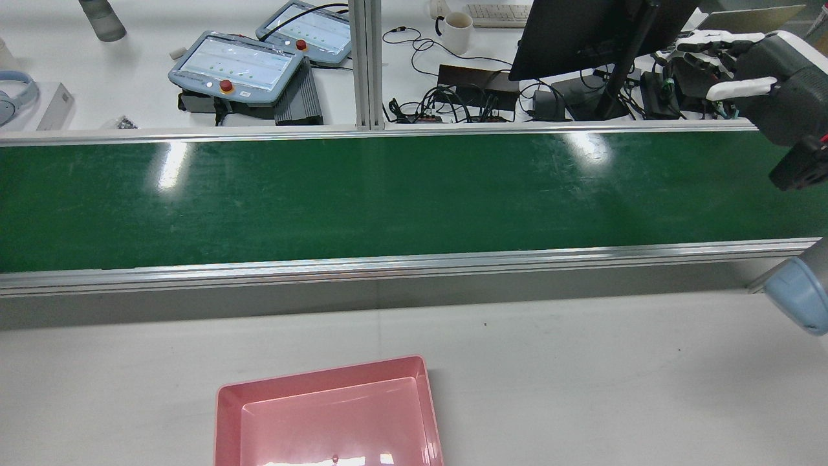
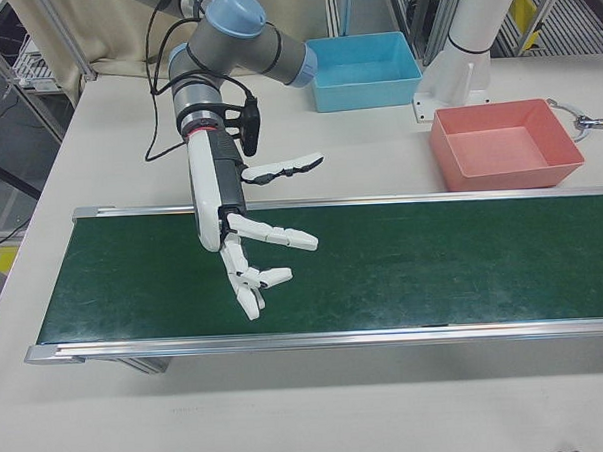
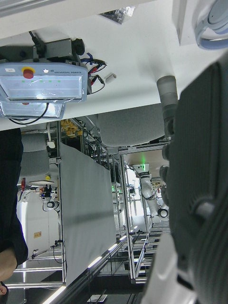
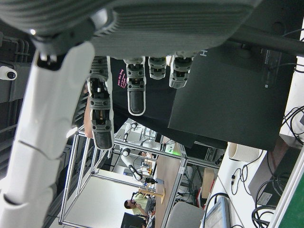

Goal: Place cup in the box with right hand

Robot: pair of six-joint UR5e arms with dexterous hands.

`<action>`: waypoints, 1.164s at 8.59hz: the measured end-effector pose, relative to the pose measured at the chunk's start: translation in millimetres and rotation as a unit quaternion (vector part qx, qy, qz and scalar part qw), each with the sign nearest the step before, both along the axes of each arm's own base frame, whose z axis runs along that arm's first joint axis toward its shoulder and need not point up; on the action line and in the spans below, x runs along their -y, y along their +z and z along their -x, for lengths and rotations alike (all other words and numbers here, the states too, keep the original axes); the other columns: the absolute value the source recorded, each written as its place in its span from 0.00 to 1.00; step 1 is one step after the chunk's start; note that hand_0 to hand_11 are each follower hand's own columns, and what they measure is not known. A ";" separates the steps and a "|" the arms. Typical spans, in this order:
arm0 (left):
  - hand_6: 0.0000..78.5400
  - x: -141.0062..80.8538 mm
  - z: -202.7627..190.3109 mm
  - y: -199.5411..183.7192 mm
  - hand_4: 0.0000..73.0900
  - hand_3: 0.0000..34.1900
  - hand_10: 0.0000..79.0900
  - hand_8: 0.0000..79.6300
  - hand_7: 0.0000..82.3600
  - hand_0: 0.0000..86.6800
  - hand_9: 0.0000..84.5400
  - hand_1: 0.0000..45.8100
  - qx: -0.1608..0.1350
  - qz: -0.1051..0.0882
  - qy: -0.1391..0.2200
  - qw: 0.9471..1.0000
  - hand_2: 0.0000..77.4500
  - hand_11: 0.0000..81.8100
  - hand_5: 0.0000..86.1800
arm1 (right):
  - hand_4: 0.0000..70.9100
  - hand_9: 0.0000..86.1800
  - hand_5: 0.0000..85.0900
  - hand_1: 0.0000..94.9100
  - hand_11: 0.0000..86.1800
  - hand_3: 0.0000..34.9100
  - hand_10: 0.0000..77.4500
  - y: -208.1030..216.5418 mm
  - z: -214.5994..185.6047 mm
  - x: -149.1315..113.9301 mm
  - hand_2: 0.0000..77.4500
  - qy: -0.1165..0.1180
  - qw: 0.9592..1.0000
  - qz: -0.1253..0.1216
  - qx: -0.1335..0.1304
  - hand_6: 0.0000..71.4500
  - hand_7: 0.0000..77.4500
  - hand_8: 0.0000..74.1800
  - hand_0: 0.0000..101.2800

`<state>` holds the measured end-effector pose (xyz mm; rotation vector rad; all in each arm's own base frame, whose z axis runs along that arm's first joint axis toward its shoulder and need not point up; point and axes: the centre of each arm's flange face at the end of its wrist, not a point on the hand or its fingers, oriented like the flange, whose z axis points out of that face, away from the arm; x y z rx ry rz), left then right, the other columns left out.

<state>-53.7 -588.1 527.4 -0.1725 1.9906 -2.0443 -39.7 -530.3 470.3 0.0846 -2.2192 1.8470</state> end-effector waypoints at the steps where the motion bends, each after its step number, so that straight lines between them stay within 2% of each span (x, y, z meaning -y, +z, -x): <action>1: 0.00 -0.1 0.0 -0.1 0.00 0.00 0.00 0.00 0.00 0.00 0.01 0.01 0.000 0.000 0.000 1.000 0.01 0.00 0.00 | 0.50 0.13 0.07 0.13 0.16 0.00 0.11 0.2 -0.9 -0.1 0.01 0.001 1.000 0.000 0.000 0.14 0.60 0.04 0.55; 7: 0.00 -0.1 0.0 -0.5 0.00 0.00 0.00 0.00 0.00 0.00 0.01 0.01 0.000 0.000 0.000 1.000 0.01 0.00 0.00 | 0.50 0.13 0.07 0.13 0.16 0.00 0.11 -0.3 -0.1 -0.3 0.01 -0.002 1.000 0.000 0.000 0.14 0.60 0.04 0.55; 10: 0.00 -0.1 0.0 -0.5 0.00 0.00 0.00 0.00 0.00 0.00 0.01 0.01 0.000 0.000 0.000 1.000 0.01 0.00 0.00 | 0.48 0.11 0.07 0.13 0.16 0.00 0.11 -0.8 1.1 -0.2 0.01 -0.004 1.000 -0.001 0.000 0.14 0.56 0.04 0.55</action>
